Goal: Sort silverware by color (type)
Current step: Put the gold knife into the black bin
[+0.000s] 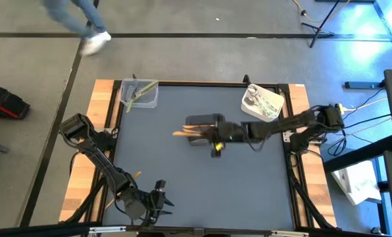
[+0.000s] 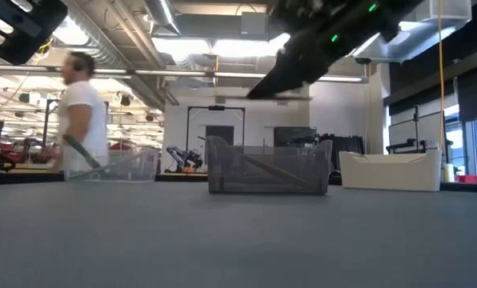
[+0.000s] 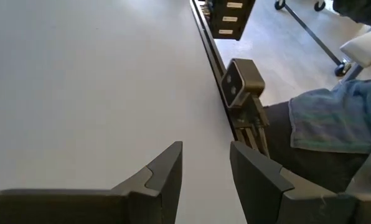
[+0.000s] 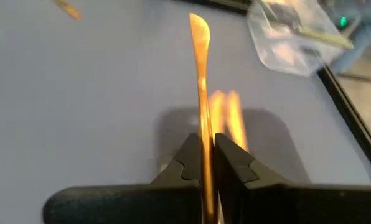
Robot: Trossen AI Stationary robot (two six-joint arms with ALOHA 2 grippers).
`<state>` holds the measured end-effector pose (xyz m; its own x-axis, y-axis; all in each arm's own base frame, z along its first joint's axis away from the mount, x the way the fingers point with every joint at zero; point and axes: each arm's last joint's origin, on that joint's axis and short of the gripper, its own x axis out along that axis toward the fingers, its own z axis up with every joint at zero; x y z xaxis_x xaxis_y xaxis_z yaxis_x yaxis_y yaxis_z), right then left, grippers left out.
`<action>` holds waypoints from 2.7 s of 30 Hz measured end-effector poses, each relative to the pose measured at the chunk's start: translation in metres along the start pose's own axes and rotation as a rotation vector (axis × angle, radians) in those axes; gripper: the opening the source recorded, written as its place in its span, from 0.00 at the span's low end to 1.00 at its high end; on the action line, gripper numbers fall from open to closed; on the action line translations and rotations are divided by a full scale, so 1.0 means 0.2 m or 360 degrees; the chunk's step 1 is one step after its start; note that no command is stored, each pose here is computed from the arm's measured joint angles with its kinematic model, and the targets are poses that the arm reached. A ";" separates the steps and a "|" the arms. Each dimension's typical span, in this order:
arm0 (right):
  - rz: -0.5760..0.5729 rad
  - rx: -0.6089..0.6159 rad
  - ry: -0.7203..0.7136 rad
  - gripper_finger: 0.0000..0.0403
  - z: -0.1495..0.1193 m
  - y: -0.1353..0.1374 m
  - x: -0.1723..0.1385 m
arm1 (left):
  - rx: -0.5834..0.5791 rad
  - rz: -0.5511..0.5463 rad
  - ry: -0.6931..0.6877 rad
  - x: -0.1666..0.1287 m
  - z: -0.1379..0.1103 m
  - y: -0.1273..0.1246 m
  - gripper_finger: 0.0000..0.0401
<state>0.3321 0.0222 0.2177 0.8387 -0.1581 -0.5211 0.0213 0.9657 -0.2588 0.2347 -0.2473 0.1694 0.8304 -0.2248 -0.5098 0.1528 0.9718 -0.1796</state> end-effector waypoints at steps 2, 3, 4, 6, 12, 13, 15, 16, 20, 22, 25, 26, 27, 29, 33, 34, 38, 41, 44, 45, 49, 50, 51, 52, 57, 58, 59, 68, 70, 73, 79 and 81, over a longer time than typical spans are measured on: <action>-0.0015 0.0038 0.0041 0.03 -0.03 -0.08 0.04 | -0.0006 0.0012 -0.0001 0.01 0.01 0.01 0.32; -0.0016 0.0057 0.0056 0.03 -0.05 -0.11 0.06 | -0.0010 0.0017 -0.0002 0.01 0.01 0.02 0.32; -0.0014 0.0074 0.0069 0.03 -0.06 -0.14 0.07 | -0.0014 0.0020 -0.0004 0.01 0.01 0.02 0.32; -0.0008 0.0100 0.0099 0.03 -0.09 -0.18 0.10 | -0.0017 0.0027 -0.0005 0.01 0.01 0.03 0.32; -0.0023 0.0112 0.0224 0.04 -0.18 -0.20 0.18 | -0.0013 0.0025 0.0004 0.02 0.01 0.03 0.32; -0.0020 0.0111 0.0230 0.04 -0.18 -0.20 0.19 | -0.0013 0.0019 0.0008 0.02 0.01 0.03 0.32; -0.0031 0.0107 0.0249 0.04 -0.19 -0.19 0.19 | -0.0014 0.0018 0.0009 0.02 0.01 0.03 0.32; -0.0044 0.0108 0.0272 0.05 -0.20 -0.19 0.19 | -0.0014 0.0017 0.0008 0.02 0.01 0.03 0.32; -0.0056 0.0143 0.0351 0.13 -0.22 -0.19 0.19 | -0.0018 0.0026 -0.0005 0.02 0.02 0.03 0.32; -0.0056 0.0140 0.0365 0.21 -0.22 -0.19 0.19 | -0.0037 0.0034 -0.0007 0.02 0.02 0.04 0.32; -0.0048 0.0137 0.0392 0.34 -0.22 -0.19 0.18 | -0.0091 -0.0006 0.0027 0.04 0.03 0.06 0.32; -0.0037 0.0144 0.0418 0.37 -0.21 -0.19 0.17 | -0.0099 -0.0036 0.0049 0.04 0.03 0.07 0.32; -0.0019 0.0161 0.0435 0.41 -0.19 -0.20 0.16 | -0.0109 -0.0083 0.0082 0.05 0.04 0.07 0.33; 0.0033 0.0187 0.0416 0.46 -0.14 -0.18 0.12 | -0.0138 -0.0129 0.0110 0.06 0.05 0.10 0.34; 0.0137 0.0156 0.0298 0.51 -0.03 -0.06 0.01 | -0.0160 -0.0115 0.0096 0.09 0.08 0.15 0.34; 0.0174 0.0138 0.0266 0.52 0.00 -0.01 -0.02 | -0.0158 -0.0109 0.0104 0.09 0.08 0.16 0.34; 0.0322 0.0047 0.0177 0.52 0.05 0.22 -0.11 | -0.0118 -0.0106 0.0102 0.10 0.10 0.18 0.34; 0.0387 -0.0025 0.0104 0.52 0.05 0.40 -0.16 | -0.0012 -0.0128 0.0020 0.12 0.14 0.21 0.35; 0.0452 -0.0108 0.0046 0.52 0.02 0.57 -0.20 | 0.0000 -0.0099 -0.0039 0.13 0.17 0.24 0.35; 0.0465 -0.0125 0.0011 0.52 0.02 0.62 -0.21 | -0.0015 -0.0089 -0.0042 0.13 0.17 0.25 0.35; 0.0456 -0.0157 -0.0124 0.52 0.02 0.76 -0.26 | -0.0034 -0.0052 -0.0074 0.15 0.20 0.29 0.35; 0.0451 -0.0173 -0.0149 0.52 0.01 0.79 -0.27 | -0.0039 -0.0076 -0.0063 0.15 0.20 0.31 0.36; 0.0452 -0.0200 -0.0160 0.52 0.01 0.80 -0.28 | -0.0036 -0.0089 -0.0053 0.16 0.21 0.32 0.37; 0.0462 -0.0217 -0.0167 0.52 0.01 0.82 -0.28 | -0.0039 -0.0104 -0.0045 0.16 0.21 0.33 0.38; 0.0455 -0.0220 -0.0178 0.52 0.01 0.82 -0.29 | -0.0135 -0.0313 0.0071 0.16 0.23 0.37 0.46; 0.0454 -0.0222 -0.0175 0.52 0.01 0.82 -0.29 | -0.0163 -0.0380 0.0146 0.15 0.22 0.37 0.47; 0.0453 -0.0219 -0.0171 0.52 0.01 0.82 -0.29 | -0.0219 -0.0429 0.0229 0.14 0.22 0.38 0.48; 0.0454 -0.0225 -0.0147 0.52 0.00 0.82 -0.29 | -0.0714 -0.0176 0.0871 -0.05 0.10 0.35 0.47; 0.0454 -0.0224 -0.0148 0.52 0.00 0.82 -0.29 | -0.0757 -0.0065 0.0957 -0.11 0.07 0.33 0.47; 0.0454 -0.0226 -0.0145 0.52 0.00 0.82 -0.29 | -0.0810 0.0119 0.1023 -0.20 0.03 0.29 0.47; 0.0455 -0.0225 -0.0145 0.52 0.00 0.82 -0.29 | -0.0976 0.0378 0.1152 -0.38 -0.07 0.20 0.46; 0.0455 -0.0225 -0.0146 0.52 0.00 0.82 -0.29 | -0.1045 0.0455 0.1201 -0.41 -0.10 0.17 0.46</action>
<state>0.2874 0.1898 0.2060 0.8456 0.1406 -0.5150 -0.2922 0.9292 -0.2263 0.1600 -0.1978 0.1880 0.2044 -0.1983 -0.9586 -0.5066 0.8165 -0.2769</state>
